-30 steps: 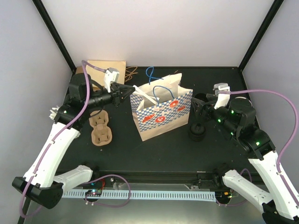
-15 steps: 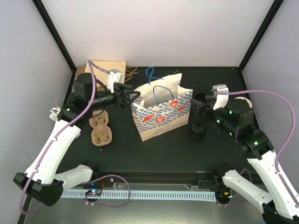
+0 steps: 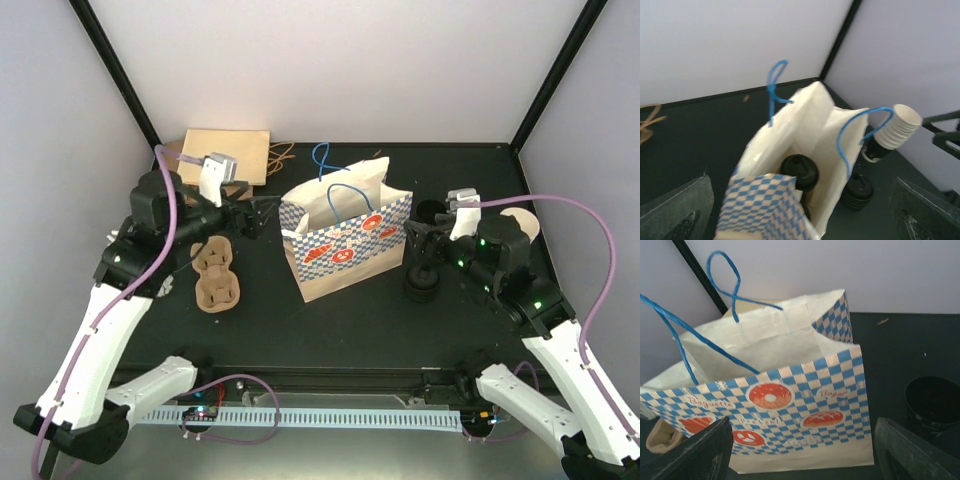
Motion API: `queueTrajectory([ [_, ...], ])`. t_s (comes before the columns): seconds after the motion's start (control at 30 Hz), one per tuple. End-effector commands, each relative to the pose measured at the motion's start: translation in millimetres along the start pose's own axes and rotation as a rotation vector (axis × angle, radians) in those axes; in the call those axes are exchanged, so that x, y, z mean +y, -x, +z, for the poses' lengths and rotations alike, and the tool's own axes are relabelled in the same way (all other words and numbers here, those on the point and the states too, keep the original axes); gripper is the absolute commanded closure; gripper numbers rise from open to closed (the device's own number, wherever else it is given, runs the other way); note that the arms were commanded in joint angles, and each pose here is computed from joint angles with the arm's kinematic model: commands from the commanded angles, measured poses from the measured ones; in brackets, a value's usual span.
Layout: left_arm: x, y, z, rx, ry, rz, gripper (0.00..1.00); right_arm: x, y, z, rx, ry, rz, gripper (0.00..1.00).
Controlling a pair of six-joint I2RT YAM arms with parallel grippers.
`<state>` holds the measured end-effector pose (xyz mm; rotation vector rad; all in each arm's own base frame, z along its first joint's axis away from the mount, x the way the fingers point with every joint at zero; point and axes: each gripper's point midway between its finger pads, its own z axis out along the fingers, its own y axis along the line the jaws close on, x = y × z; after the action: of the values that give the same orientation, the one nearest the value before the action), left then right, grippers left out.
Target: Pack the takeout coffee
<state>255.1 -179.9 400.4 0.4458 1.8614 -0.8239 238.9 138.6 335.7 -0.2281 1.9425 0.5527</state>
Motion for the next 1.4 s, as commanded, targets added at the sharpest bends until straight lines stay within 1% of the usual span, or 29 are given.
queueTrajectory([
  [0.0, 31.6, -1.1, -33.9, -0.013, 0.263, -0.017, 0.01, -1.7, -18.5, 3.4, 0.039, 0.010, 0.022, 0.21],
  [0.17, 53.4, -21.7, -63.3, -0.021, 0.426, -0.061, 0.01, -7.7, -42.0, 6.4, 0.078, 0.003, 0.054, 0.21],
  [0.33, 63.0, -56.7, -67.6, 0.010, 0.453, -0.111, 0.01, -9.5, -65.7, 14.1, 0.124, 0.017, 0.095, 0.21],
  [0.6, 62.4, -112.0, -46.1, 0.072, 0.348, -0.194, 0.01, -11.2, -89.7, 28.8, 0.167, 0.030, 0.166, 0.21],
  [0.73, 64.4, -132.4, -37.2, 0.100, 0.320, -0.233, 0.01, -11.1, -98.0, 34.4, 0.179, 0.039, 0.195, 0.21],
  [0.97, 68.0, -163.3, -19.5, 0.118, 0.269, -0.332, 0.01, -14.0, -107.1, 42.3, 0.200, 0.028, 0.218, 0.21],
  [1.13, 72.0, -179.8, -9.1, 0.137, 0.252, -0.371, 0.01, -18.7, -116.5, 48.5, 0.219, 0.008, 0.233, 0.21],
  [1.37, 72.9, -199.5, 3.0, 0.213, 0.228, -0.402, 0.01, -31.4, -121.7, 54.3, 0.218, -0.060, 0.238, 0.21],
])
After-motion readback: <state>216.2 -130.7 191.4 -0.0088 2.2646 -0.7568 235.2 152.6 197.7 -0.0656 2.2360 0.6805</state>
